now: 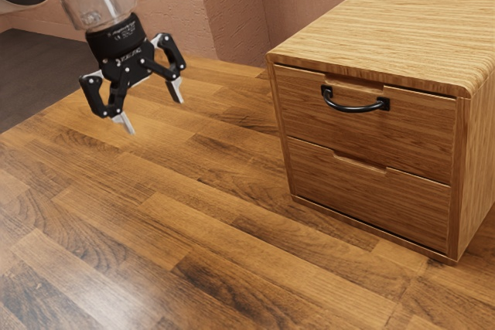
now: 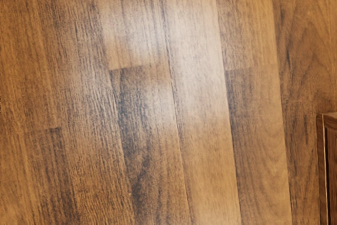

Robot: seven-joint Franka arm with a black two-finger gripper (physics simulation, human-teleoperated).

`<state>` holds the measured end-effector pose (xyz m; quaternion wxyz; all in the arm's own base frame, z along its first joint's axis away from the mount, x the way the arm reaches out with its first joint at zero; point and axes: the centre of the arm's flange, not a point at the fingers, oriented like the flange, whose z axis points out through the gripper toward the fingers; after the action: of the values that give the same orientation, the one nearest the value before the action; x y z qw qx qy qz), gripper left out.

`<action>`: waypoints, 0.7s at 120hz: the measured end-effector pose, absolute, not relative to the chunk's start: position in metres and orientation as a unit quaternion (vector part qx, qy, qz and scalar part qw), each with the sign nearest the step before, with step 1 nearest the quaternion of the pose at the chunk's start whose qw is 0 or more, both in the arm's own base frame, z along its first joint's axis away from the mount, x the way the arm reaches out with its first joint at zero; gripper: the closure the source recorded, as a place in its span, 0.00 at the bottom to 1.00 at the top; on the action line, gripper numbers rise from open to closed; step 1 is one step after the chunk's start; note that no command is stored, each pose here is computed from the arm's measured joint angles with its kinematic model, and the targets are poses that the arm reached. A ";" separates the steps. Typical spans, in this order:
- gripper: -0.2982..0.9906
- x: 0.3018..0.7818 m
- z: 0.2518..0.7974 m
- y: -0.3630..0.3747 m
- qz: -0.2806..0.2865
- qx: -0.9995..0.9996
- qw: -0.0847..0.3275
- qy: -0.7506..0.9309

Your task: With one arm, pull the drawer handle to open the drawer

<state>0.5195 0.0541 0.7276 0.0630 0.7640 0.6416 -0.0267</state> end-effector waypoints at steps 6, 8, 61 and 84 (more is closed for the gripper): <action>0.25 0.519 0.728 0.061 -0.026 0.752 0.063 0.656; 0.25 0.519 0.728 0.063 -0.026 0.747 0.063 0.661; 0.25 0.483 0.819 0.124 0.078 0.643 0.107 0.755; 0.25 0.538 0.798 0.052 0.091 0.675 0.129 0.720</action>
<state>0.5379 0.0519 0.7975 0.1289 0.6753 0.7205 0.0913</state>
